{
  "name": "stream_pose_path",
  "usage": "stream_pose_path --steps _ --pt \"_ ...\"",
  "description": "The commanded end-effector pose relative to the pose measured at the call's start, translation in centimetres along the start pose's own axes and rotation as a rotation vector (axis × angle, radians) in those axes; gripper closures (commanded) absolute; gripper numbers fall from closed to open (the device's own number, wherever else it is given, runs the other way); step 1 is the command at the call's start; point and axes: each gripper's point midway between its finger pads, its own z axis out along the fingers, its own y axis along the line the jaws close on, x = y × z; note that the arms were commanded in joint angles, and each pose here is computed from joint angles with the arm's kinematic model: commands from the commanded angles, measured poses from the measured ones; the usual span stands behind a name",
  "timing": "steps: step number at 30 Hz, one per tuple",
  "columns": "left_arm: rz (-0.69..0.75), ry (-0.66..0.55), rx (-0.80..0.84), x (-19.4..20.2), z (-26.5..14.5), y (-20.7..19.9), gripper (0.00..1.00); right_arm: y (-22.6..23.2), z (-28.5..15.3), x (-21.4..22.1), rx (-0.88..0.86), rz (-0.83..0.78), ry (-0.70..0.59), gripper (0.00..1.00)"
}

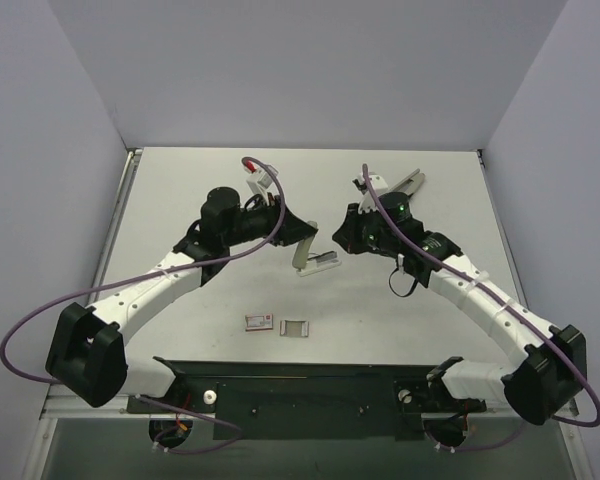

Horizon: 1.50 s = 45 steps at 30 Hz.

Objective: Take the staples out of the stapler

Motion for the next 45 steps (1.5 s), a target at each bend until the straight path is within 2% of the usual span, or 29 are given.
stream_pose_path --steps 1,9,24,28,35,45 --pt "0.015 -0.07 0.103 -2.6 0.7 -1.7 1.0 1.1 1.8 -3.2 -0.084 0.006 -0.116 1.0" --pt "0.02 -0.067 0.086 -3.3 1.7 -0.2 1.0 1.2 3.6 -2.6 -0.109 0.015 -0.07 1.0" --pt "-0.007 -0.09 0.077 -4.1 3.5 1.7 1.0 0.5 5.7 1.7 -0.089 0.055 0.022 1.0" --pt "-0.012 -0.123 0.046 -4.5 3.7 2.6 1.0 0.0 5.9 2.9 -0.076 0.075 0.04 1.0" --pt "-0.013 -0.256 -0.008 -6.0 3.2 3.6 1.0 -0.3 6.4 4.6 -0.062 0.11 0.057 1.0" --pt "0.006 -0.298 -0.08 -6.2 3.8 4.9 1.0 2.3 7.1 4.4 -0.135 0.131 0.053 1.0"
